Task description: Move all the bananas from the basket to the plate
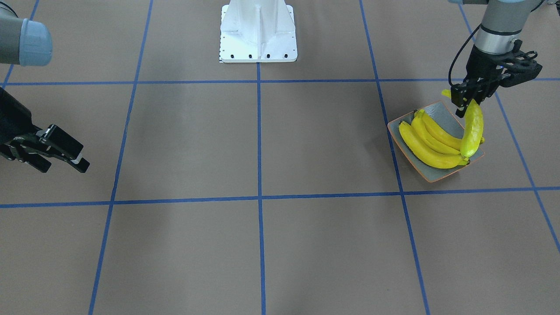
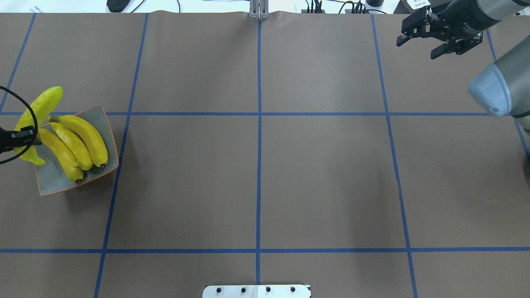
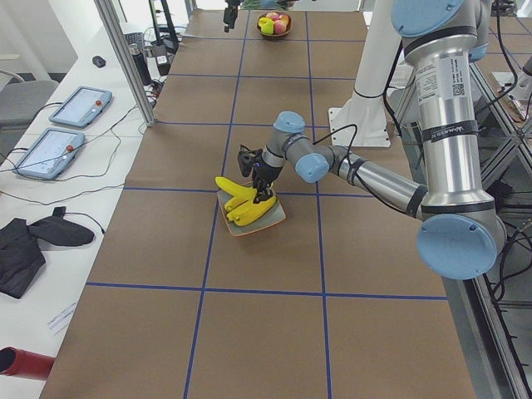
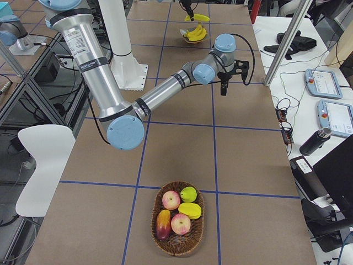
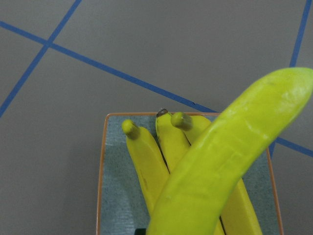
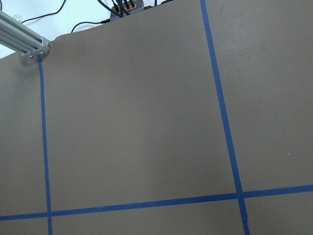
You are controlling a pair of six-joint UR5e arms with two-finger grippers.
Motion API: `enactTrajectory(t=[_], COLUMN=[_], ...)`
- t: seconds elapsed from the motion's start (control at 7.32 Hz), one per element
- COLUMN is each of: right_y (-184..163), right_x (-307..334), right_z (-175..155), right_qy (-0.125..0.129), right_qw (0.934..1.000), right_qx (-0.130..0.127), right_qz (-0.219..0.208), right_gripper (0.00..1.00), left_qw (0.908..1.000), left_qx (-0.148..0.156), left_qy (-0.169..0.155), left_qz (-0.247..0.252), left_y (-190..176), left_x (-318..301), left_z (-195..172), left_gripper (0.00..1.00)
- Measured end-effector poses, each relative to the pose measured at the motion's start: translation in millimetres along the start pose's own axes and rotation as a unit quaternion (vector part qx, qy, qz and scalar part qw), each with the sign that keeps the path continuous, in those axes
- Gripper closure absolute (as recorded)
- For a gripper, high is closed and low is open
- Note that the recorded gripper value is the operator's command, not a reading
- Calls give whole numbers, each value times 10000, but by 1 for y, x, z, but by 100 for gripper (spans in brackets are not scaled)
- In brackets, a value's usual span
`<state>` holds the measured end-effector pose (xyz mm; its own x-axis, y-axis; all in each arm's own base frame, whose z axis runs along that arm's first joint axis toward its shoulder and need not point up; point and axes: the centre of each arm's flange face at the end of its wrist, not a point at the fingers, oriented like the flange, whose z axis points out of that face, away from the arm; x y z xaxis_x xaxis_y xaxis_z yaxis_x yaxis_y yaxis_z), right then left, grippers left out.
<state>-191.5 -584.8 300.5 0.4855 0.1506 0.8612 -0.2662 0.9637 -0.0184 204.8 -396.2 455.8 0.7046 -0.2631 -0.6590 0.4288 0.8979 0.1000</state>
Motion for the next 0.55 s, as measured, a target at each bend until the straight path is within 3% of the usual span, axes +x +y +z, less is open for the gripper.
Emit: enactTrajectory(t=[0.55], right_y=[0], right_x=[1], right_z=[0], right_qy=[-2], right_qw=[10000], right_qx=[-6], right_qz=[6], right_gripper=[0], left_qw=[9942], left_qx=[358], left_qy=[-186], left_qz=[1001], left_y=[-7], left_x=[13], left_z=[22], left_gripper=[100])
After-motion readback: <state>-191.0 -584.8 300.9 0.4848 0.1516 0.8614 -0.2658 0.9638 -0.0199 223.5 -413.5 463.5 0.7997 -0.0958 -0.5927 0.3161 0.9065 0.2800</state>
